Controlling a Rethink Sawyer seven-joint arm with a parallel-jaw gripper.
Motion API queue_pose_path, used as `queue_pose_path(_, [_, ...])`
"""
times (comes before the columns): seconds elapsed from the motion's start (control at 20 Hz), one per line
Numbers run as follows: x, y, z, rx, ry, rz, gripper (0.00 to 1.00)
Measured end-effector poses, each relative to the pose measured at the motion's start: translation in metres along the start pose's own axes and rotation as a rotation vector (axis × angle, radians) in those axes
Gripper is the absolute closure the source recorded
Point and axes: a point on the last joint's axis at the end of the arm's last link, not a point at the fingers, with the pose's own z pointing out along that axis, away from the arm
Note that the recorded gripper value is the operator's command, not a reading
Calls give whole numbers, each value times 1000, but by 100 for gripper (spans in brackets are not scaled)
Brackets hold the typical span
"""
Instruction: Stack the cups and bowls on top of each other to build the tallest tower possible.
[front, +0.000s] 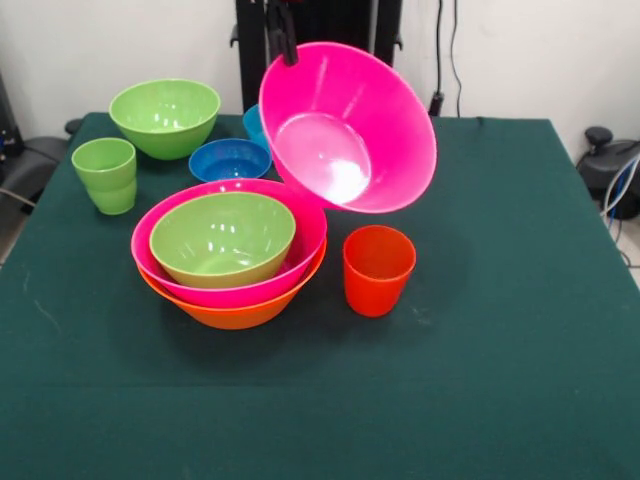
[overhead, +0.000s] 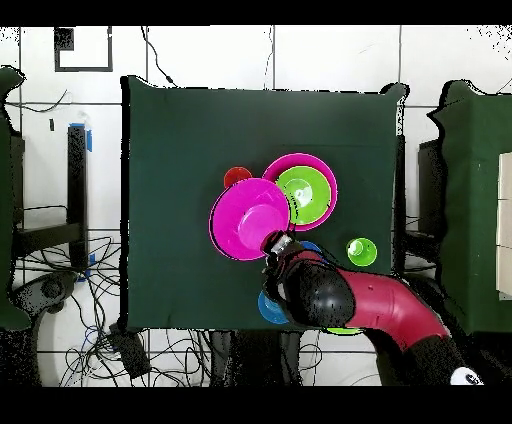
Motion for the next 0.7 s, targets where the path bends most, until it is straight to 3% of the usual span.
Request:
queue_pose_path(0.3, [-2, 2, -25, 12, 62, 0, 100])
queue_pose_path(0.7, [-2, 5, -18, 1, 91, -71, 100])
